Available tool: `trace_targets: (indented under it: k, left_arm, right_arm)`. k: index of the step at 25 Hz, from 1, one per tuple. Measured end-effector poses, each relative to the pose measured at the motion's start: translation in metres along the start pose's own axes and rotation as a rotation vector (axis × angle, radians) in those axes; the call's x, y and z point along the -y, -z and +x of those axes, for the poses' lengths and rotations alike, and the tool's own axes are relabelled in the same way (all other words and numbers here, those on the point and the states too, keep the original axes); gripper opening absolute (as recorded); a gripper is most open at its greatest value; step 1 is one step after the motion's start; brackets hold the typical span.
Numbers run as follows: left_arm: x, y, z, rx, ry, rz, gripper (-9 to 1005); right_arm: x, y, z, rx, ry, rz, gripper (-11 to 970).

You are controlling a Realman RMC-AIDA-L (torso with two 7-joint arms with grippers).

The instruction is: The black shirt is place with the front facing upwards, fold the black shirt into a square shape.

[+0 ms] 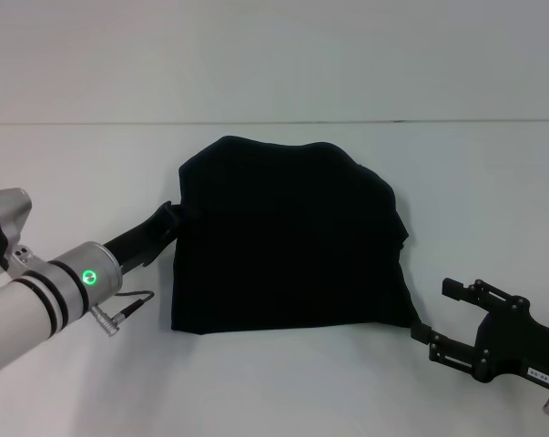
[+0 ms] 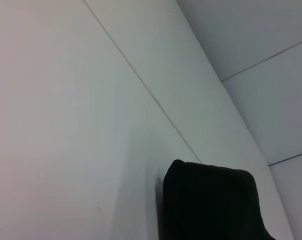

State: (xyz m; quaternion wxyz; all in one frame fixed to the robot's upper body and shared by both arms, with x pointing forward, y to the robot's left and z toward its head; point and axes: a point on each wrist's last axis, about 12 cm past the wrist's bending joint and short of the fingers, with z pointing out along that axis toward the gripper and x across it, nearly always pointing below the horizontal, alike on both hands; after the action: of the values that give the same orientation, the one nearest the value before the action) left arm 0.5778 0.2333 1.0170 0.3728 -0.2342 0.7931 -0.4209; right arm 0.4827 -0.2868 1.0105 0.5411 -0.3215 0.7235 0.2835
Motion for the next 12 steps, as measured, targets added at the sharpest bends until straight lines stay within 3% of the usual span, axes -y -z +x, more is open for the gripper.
trace_targets:
  k: [5, 12]
  left_arm:
    - [0.0011, -0.0004, 0.0007, -0.011, -0.001, 0.008, 94]
    - [0.0044, 0.0058, 0.0017, -0.048, -0.092, 0.078, 98]
  right_arm:
    - [-0.0001, 0.0000, -0.0001, 0.001, -0.002, -0.001, 833]
    - [-0.0005, -0.0009, -0.0005, 0.003, -0.003, -0.002, 834]
